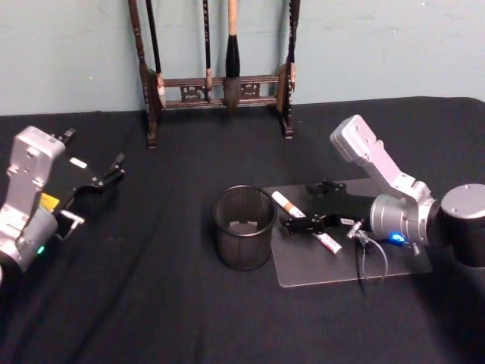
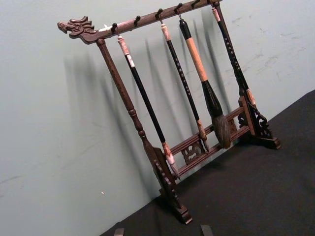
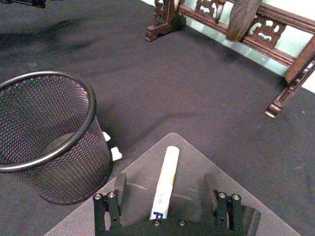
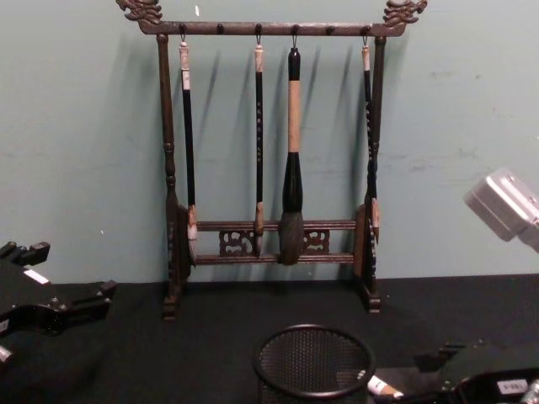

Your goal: Pick up the water-based marker from the table and place it into the pen holder.

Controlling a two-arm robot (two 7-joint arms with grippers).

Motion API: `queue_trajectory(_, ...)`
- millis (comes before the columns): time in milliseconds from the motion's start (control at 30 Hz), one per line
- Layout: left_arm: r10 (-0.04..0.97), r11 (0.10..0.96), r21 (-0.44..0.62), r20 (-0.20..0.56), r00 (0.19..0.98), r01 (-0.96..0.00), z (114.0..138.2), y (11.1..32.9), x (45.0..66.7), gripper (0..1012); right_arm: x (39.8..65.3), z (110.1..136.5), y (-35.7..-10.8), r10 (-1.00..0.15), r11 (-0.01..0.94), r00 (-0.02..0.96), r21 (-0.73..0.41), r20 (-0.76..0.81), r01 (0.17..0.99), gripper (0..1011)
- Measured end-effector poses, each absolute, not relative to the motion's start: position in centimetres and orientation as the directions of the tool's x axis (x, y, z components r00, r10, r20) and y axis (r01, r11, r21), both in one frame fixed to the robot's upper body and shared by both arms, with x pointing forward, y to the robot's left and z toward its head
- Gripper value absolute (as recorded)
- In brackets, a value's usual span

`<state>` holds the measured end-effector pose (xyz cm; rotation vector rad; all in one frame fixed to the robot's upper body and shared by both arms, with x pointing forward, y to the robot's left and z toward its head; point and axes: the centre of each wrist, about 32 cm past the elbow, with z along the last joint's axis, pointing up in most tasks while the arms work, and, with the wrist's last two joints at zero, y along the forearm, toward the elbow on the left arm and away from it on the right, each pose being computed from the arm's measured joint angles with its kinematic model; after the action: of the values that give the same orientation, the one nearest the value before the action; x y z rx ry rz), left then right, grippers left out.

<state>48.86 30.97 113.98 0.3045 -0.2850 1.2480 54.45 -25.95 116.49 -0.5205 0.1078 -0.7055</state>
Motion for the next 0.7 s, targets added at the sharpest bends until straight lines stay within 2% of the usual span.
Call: queue_trajectory(700,0.88,0.287,0.07,0.374,0.292,-0.955,113.98,30.97,48.86,1001,54.57,115.94,-25.7,-0.624,0.645,0.776,-0.503,0.086,0.575,1000)
